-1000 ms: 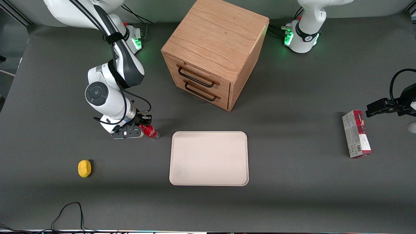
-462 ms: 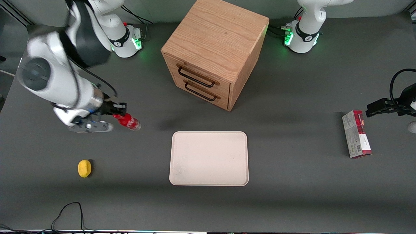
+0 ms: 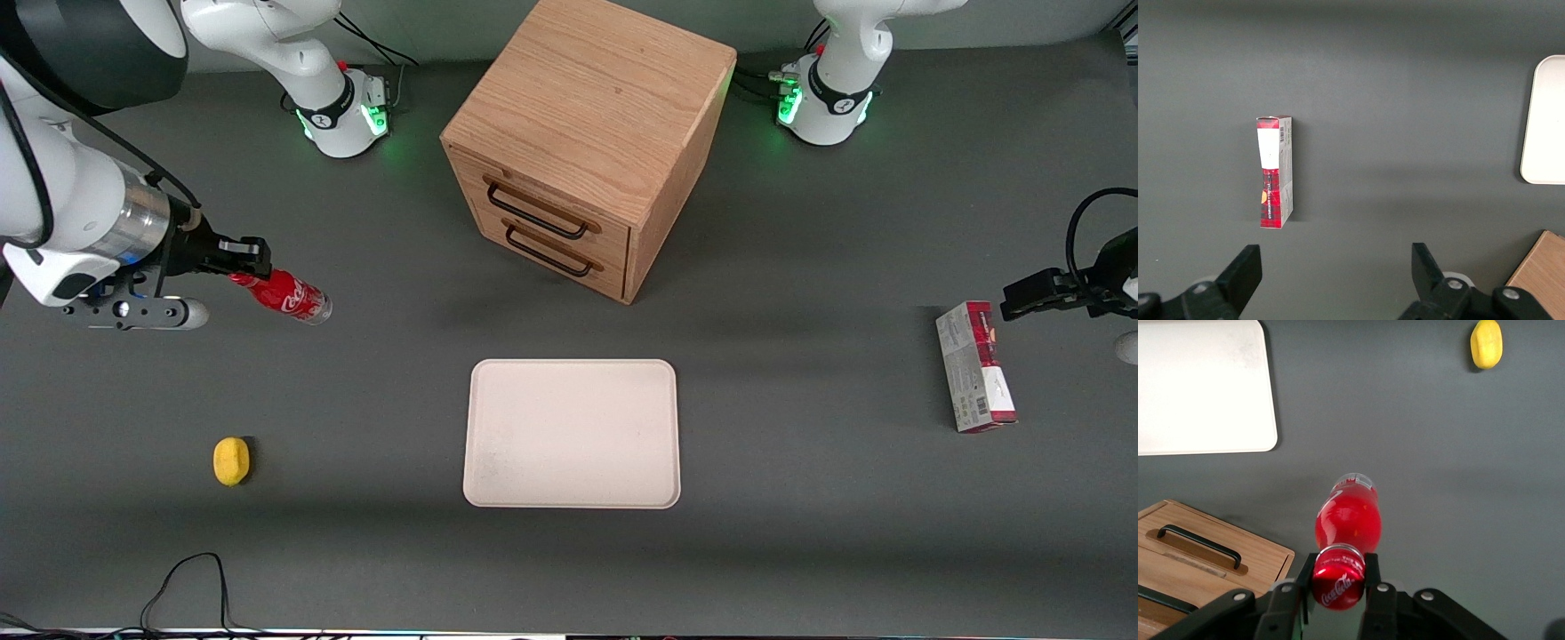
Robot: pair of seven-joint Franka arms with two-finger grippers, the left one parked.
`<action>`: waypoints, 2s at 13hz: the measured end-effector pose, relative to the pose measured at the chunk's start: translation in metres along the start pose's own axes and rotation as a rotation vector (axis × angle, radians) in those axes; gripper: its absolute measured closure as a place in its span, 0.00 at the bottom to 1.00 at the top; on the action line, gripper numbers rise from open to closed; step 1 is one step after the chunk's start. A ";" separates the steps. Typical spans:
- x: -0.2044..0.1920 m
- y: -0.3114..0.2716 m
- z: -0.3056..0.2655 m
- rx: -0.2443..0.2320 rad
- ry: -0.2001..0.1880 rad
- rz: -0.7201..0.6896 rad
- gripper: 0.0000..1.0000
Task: Place coke bottle on tray
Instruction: 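Lift the bottle with the right gripper and pull it back, then carry the bottle over the white tray's corner with the right gripper, then lower the bottle onto the tray and open the right gripper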
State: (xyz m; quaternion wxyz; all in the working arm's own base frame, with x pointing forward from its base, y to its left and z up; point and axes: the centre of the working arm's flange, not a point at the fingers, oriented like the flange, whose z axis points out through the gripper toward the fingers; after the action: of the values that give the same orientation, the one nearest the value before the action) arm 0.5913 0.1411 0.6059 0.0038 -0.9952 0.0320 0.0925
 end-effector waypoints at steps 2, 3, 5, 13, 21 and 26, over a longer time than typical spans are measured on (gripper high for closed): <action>0.016 -0.016 0.008 -0.002 -0.001 -0.016 0.68; 0.029 -0.031 0.018 0.001 -0.006 -0.019 0.68; 0.059 -0.071 0.055 0.009 -0.026 0.011 0.68; 0.148 -0.176 0.193 0.107 0.163 0.283 0.68; 0.159 -0.198 0.232 0.107 0.209 0.328 0.68; 0.159 -0.200 0.231 0.115 0.220 0.328 0.68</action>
State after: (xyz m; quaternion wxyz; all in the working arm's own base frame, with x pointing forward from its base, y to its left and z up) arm 0.7179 0.3336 0.3495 0.0417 -0.9789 0.1992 -0.0193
